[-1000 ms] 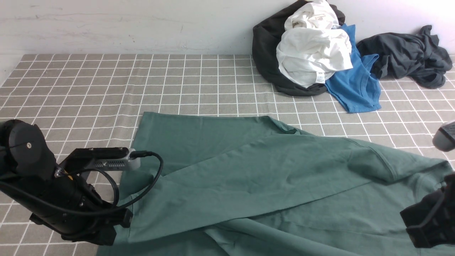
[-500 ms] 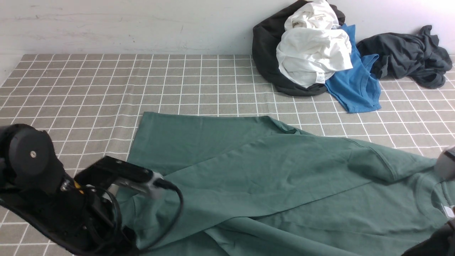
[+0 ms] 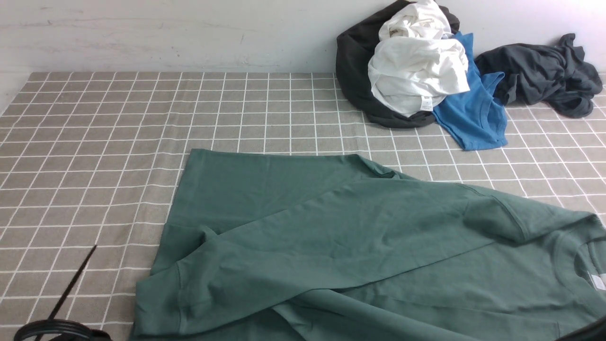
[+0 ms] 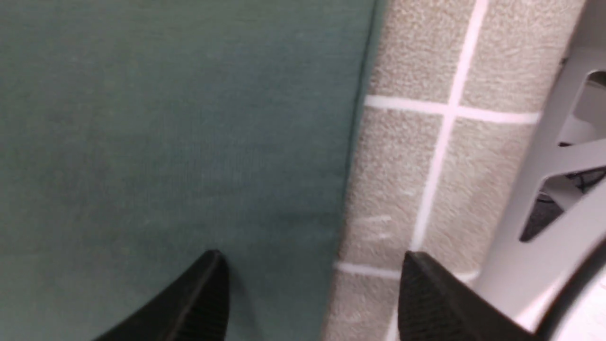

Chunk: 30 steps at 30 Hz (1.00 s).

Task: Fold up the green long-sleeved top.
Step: Use both arms simultaneously to clamp the lower edge of the clothing fabric

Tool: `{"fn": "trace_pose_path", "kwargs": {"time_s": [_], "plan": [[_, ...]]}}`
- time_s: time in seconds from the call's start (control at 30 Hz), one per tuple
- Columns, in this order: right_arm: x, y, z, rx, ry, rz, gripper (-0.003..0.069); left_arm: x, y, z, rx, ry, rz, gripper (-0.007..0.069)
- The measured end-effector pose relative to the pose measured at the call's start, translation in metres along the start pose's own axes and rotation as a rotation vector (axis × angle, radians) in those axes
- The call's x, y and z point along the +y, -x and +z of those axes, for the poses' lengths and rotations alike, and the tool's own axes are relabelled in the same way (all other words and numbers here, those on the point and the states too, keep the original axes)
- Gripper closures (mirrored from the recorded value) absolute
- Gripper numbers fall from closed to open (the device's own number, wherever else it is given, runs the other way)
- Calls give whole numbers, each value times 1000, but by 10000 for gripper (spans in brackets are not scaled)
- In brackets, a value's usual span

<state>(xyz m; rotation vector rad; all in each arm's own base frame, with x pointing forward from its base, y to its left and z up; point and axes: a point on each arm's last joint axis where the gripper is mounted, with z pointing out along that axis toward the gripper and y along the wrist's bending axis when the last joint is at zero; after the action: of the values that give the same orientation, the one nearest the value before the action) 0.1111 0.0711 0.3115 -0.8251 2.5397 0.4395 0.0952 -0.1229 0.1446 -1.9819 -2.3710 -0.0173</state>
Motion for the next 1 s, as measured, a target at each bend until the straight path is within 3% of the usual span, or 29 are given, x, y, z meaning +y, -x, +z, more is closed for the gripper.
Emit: {"fn": "trace_pose_path", "kwargs": {"time_s": [0.53, 1.0], "plan": [[0, 0, 0, 1, -2, -4, 673, 10, 1, -1, 21, 96, -139, 180], [0, 0, 0, 0, -2, -4, 673, 14, 5, -6, 47, 102, -155, 180]]}}
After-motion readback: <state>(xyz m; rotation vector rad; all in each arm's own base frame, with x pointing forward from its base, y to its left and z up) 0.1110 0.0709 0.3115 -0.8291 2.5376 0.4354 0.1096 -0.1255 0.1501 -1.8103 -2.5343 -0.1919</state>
